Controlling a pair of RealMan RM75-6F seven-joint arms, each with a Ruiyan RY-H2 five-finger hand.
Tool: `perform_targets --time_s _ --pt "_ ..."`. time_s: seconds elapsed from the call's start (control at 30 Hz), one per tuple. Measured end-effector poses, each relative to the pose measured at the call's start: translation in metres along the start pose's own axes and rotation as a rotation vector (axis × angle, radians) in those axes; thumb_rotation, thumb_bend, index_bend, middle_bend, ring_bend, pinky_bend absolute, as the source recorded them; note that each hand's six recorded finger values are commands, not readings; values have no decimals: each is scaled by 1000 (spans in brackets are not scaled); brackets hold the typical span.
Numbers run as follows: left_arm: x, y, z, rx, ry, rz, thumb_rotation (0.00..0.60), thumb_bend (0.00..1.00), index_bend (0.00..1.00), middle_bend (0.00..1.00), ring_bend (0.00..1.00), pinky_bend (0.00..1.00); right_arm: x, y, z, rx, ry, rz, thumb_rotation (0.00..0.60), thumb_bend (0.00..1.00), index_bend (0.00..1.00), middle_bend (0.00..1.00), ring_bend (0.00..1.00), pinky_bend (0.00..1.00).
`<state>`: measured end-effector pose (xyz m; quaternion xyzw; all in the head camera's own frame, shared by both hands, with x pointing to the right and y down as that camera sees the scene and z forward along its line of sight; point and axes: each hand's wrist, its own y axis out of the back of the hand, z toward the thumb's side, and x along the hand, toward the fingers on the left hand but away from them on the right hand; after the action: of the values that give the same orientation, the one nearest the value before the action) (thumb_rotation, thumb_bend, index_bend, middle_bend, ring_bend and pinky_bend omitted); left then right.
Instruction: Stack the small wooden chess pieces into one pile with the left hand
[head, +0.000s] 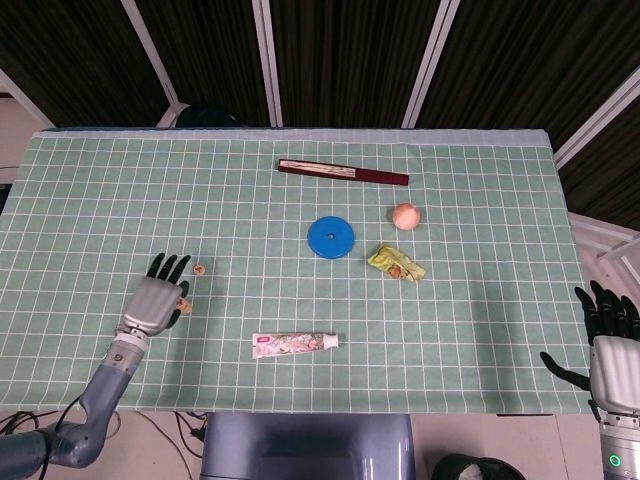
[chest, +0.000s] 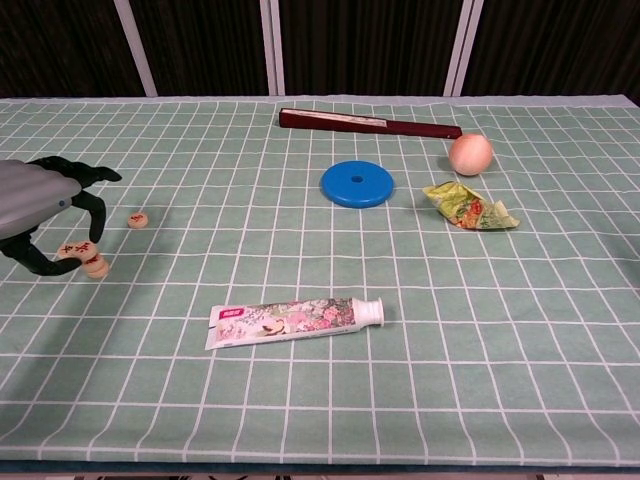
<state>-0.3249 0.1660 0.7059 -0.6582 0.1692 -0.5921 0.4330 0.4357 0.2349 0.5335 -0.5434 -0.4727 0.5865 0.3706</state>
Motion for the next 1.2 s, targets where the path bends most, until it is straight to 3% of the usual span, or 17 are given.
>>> perform_targets --time_s 1.2 --pt "1 -6 2 28 6 -7 600 323 458 0 0 0 0 0 0 1 1 -1 600 232 81 13 0 0"
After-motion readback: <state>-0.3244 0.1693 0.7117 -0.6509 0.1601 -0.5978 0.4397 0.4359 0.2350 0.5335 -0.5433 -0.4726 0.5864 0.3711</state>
